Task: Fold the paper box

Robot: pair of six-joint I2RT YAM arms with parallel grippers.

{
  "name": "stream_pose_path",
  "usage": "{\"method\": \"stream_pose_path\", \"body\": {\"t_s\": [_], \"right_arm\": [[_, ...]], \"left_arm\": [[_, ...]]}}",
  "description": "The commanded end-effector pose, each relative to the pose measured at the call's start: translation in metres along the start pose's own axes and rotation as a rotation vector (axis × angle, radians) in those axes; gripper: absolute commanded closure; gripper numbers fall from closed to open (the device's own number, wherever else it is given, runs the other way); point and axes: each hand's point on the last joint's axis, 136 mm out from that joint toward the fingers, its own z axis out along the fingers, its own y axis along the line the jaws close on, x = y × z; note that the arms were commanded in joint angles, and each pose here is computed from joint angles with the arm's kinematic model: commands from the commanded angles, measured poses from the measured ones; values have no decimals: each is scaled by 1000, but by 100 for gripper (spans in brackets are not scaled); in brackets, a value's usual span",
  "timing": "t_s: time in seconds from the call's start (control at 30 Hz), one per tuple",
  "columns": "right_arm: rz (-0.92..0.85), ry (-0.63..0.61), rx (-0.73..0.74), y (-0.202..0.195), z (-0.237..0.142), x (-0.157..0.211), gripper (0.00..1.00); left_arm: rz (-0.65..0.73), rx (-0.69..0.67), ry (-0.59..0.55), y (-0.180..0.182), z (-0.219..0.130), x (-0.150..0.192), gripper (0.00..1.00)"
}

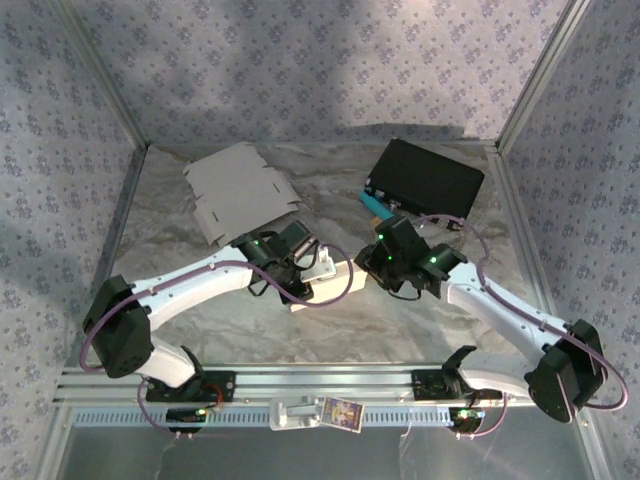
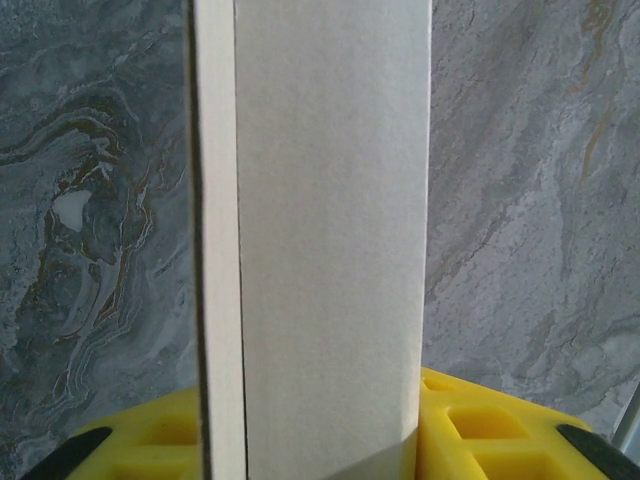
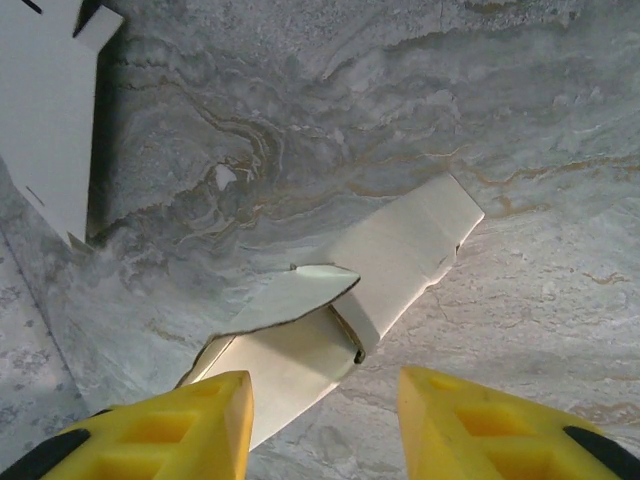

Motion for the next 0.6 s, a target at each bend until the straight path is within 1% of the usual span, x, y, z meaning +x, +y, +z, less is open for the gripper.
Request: {"method": "stream_pose_path", "body": {"t_s": [0.0,0.13,0.33,0.5,0.57], "right_arm": [[26,6,59,-8,6,1,63],[44,39,145,-25,10,5,72],[14,94,239,-32,6,9,78],[-41,121,251,-25,-2,9,81],[-85,142,238,-18,-7,8,78]], "left_arm": [[-12,2,16,2,-2,1,61],[-12,-11,1,4,-4,-2,58],[-13,-31,-15,8,-7,-3,57],[-10,-47,-23,11,-8,-5,57],[-8,-49,-27,11,-8,-6,58]]}}
